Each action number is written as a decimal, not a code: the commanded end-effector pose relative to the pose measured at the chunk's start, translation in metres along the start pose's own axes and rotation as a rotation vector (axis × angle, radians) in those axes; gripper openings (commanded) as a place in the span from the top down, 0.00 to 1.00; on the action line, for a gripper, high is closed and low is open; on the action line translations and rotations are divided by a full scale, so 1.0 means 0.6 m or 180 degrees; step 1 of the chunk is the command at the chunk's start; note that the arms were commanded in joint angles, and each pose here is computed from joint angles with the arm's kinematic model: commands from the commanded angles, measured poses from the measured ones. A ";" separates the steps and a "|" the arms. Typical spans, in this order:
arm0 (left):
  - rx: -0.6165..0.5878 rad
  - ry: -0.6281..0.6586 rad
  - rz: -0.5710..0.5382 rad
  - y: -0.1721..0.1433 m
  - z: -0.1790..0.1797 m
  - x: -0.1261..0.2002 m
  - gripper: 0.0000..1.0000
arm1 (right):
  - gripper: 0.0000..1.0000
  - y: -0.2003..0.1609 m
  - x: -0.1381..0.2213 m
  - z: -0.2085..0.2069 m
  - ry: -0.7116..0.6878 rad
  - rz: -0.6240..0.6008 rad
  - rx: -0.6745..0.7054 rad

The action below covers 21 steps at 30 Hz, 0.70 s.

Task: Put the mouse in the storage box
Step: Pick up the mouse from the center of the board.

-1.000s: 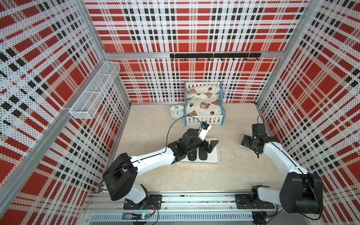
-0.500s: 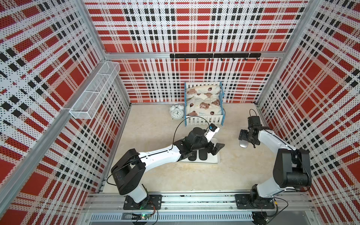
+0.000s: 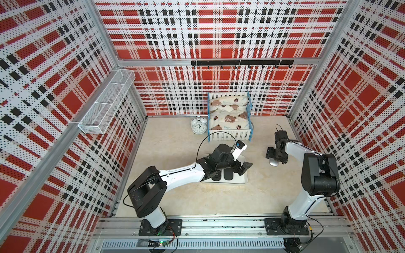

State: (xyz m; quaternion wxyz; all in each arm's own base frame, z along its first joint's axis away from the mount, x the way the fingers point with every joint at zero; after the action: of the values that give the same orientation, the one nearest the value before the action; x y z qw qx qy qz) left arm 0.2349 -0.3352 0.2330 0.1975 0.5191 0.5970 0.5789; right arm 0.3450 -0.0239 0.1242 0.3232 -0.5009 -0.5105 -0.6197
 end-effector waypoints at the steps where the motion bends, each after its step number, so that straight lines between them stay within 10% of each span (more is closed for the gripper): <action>1: -0.0054 0.0085 -0.0036 0.010 0.004 -0.002 0.01 | 0.27 -0.009 -0.010 -0.005 -0.0022 0.0097 -0.0065; 14: 0.0004 0.0531 -0.0203 0.023 0.019 0.010 0.01 | 0.56 -0.010 0.016 0.009 0.0127 -0.0030 -0.0004; 21: 0.0506 0.0904 -0.0865 0.020 0.076 0.093 0.01 | 0.56 -0.015 0.156 0.127 0.0354 -0.0531 0.0663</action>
State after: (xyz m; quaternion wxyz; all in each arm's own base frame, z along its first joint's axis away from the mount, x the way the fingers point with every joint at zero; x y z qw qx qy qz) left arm 0.2493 -0.2973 0.2330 0.1431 0.4325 0.6608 0.5965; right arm 0.3360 0.0286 0.1596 0.3543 -0.4494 -0.5517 -0.6067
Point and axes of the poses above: each gripper's point midway between its finger pads, its own x axis back along the fingers, its own z axis along the line the jaws close on, y = z × x, the point moved 10 cm from there along x, back along the fingers, and after that the axes turned 4 degrees about x, right-handed, at the moved point
